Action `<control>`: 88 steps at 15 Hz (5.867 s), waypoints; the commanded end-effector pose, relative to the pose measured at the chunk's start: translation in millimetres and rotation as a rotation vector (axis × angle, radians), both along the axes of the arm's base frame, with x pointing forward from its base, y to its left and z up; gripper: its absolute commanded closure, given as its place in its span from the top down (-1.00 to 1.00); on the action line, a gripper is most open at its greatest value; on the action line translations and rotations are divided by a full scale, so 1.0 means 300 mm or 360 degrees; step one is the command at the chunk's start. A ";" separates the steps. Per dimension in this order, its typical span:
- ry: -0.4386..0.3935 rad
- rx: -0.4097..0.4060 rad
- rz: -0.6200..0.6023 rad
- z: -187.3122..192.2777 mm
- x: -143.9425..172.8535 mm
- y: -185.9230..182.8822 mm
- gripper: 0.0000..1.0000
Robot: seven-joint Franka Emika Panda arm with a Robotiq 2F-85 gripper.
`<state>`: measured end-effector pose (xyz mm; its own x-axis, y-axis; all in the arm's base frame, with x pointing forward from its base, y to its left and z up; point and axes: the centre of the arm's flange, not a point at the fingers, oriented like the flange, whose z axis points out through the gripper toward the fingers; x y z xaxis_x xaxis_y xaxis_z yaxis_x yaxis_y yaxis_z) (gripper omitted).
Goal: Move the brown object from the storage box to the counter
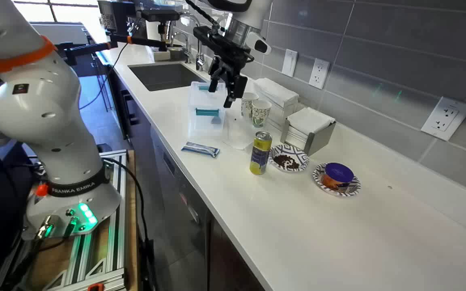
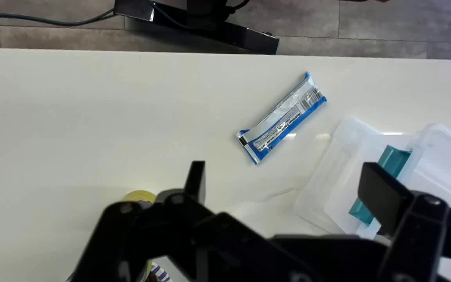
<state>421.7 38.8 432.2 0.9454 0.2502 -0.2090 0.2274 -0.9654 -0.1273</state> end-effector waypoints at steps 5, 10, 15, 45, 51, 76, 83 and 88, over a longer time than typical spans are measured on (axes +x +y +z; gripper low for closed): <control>0.0000 0.0000 0.0000 0.000 0.000 0.000 1.00; 0.0000 0.0000 0.0000 0.000 0.000 0.000 1.00; -0.0026 -0.0045 -0.0050 -0.009 0.008 0.015 1.00; -0.0235 0.0118 0.1666 -0.172 0.067 0.759 1.00; -0.0247 0.0104 0.1736 -0.200 0.035 0.848 1.00; -0.0714 -0.0326 0.1792 -0.459 -0.047 1.024 -0.09; -0.0719 -0.0425 0.1848 -0.559 -0.054 1.045 0.01; -0.0736 -0.0517 0.1867 -0.625 -0.060 1.048 -0.05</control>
